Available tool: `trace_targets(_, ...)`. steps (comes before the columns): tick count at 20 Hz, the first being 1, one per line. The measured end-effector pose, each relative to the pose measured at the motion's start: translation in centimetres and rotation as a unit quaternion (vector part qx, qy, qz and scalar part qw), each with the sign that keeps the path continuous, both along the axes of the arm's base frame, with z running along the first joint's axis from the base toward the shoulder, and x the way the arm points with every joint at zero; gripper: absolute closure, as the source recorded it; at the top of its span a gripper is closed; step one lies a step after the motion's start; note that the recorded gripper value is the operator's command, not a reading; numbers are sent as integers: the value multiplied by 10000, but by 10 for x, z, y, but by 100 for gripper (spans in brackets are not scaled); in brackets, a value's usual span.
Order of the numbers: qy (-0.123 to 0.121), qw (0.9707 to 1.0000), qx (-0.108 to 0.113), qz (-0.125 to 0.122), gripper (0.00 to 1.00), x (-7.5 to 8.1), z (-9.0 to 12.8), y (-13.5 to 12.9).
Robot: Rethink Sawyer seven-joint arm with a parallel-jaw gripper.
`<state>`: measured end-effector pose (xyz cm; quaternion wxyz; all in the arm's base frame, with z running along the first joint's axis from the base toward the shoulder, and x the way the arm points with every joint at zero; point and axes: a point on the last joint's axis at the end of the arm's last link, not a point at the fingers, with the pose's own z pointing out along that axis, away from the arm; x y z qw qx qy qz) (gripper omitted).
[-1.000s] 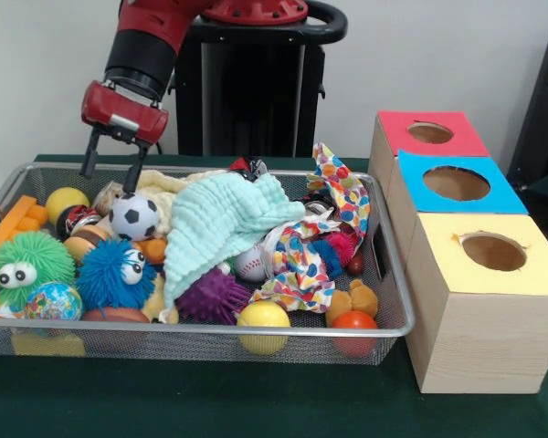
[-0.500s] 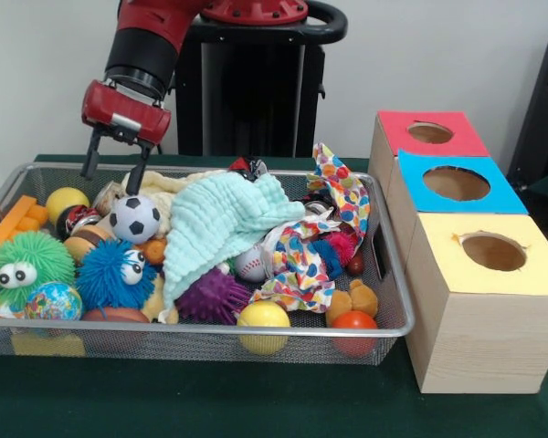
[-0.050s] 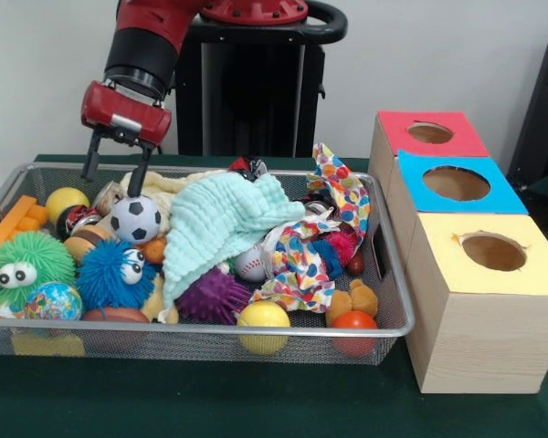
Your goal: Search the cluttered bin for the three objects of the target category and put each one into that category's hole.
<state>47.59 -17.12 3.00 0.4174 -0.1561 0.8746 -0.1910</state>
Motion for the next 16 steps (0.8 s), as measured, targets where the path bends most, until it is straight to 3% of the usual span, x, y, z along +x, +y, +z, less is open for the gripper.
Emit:
trace_targets(3,89,9998,22,-150,0,-2,5,3)
trace_targets(7,475,9977,88,-482,0,-16,15,9)
trace_targets(8,828,9937,247,-720,0,-29,25,16)
trace_targets(10,1109,9888,449,-897,0,-38,33,22)
trace_targets(11,1355,9827,690,-1061,0,-48,42,28)
trace_targets(13,1563,9756,957,-1207,0,-56,51,34)
trace_targets(16,1692,9700,1217,-1252,0,-62,66,38)
